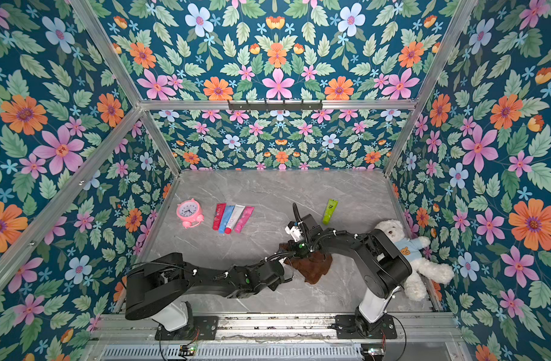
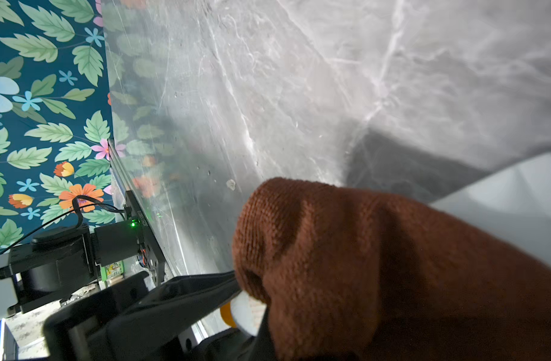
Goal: Wipe the surface of the toothpaste tube
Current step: Wipe the dirt from the toothpaste tube.
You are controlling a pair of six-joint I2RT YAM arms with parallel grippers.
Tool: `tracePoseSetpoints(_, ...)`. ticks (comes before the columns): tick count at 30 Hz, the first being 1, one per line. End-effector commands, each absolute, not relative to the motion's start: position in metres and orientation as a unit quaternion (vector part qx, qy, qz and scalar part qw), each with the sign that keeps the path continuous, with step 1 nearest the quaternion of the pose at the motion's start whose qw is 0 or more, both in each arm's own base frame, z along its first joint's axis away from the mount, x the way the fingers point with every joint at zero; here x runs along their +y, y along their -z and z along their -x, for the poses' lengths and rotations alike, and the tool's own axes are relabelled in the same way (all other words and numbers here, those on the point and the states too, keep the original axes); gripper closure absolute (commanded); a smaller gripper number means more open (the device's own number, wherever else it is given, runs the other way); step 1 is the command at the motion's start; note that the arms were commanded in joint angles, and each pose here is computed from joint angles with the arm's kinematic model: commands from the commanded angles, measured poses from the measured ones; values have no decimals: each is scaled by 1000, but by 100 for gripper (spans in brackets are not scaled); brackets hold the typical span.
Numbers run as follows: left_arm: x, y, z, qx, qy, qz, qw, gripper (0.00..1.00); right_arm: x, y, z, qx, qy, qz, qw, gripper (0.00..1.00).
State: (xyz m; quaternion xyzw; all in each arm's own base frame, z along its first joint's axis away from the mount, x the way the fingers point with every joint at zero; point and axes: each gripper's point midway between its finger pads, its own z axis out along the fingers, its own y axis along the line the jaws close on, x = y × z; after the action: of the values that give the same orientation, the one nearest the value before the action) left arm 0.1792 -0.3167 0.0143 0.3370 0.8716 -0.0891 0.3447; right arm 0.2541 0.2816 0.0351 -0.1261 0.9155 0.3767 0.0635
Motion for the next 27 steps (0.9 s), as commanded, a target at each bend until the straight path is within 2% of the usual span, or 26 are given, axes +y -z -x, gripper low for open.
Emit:
tracePoseSetpoints(1,-292,10,-161,876,45,-386,285,100,244,-4,-266,952,-286,85,66,100)
tracePoseSetpoints(5,-292,9,-161,876,45,-385,289,100,212,-1,-277,964,-247,55,80,100)
tracePoseSetpoints(8,-292,10,-161,876,45,-386,286,100,208,-13,-280,964,-243,53,97,100)
tracePoseSetpoints(18,-293,11,-160,875,42,-388,285,100,274,-61,-253,919,-362,120,98,100)
tracePoseSetpoints(21,-294,11,-160,876,43,-388,284,100,285,-59,-248,913,-380,124,83,100)
tracePoseSetpoints(27,-292,9,-161,876,41,-386,288,100,276,-32,-242,925,-357,124,44,100)
